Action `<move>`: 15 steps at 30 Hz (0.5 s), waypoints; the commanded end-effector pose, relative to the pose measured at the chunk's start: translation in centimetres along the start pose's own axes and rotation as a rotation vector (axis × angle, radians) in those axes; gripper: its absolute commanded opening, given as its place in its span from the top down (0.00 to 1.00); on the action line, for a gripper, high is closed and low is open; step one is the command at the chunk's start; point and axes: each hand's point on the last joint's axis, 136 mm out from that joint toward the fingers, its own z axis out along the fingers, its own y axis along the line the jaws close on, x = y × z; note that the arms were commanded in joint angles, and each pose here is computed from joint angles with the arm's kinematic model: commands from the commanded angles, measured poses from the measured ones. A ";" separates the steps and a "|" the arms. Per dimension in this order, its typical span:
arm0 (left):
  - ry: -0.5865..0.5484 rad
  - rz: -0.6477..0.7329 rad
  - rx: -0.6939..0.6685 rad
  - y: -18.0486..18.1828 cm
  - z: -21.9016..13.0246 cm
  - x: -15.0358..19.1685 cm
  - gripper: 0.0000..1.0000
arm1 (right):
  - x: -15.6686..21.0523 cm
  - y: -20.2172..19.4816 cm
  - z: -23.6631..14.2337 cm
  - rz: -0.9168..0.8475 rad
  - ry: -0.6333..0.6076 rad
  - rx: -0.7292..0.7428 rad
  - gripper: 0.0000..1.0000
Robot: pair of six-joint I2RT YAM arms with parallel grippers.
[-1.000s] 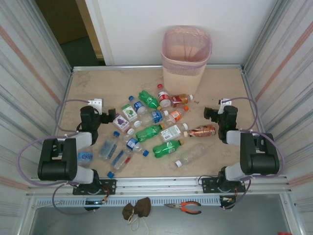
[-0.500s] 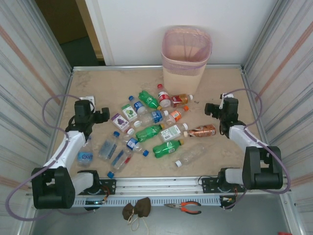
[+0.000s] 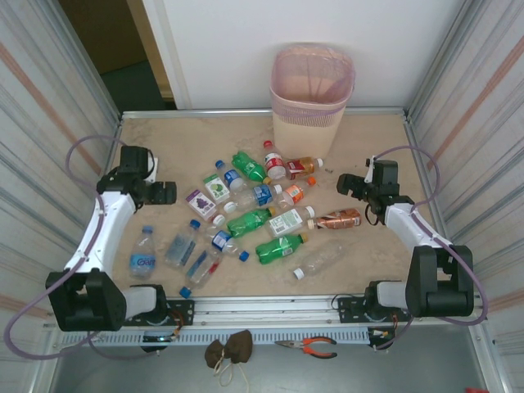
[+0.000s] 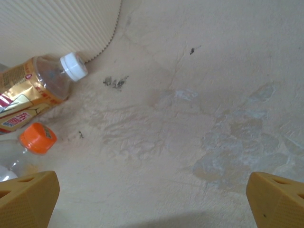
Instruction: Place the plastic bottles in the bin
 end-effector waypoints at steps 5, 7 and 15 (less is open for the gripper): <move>0.259 0.227 -0.057 1.6 1.3 5.0 0.13 | -0.8 0.8 -0.1 0.018 0.006 -0.033 0.00; 0.287 0.267 -0.039 1.3 2.1 6.1 0.15 | -1.1 0.8 -0.1 0.021 0.006 -0.037 0.00; 0.306 0.216 -0.021 1.5 4.9 8.3 0.27 | -1.6 0.8 -0.3 0.030 0.003 -0.047 0.00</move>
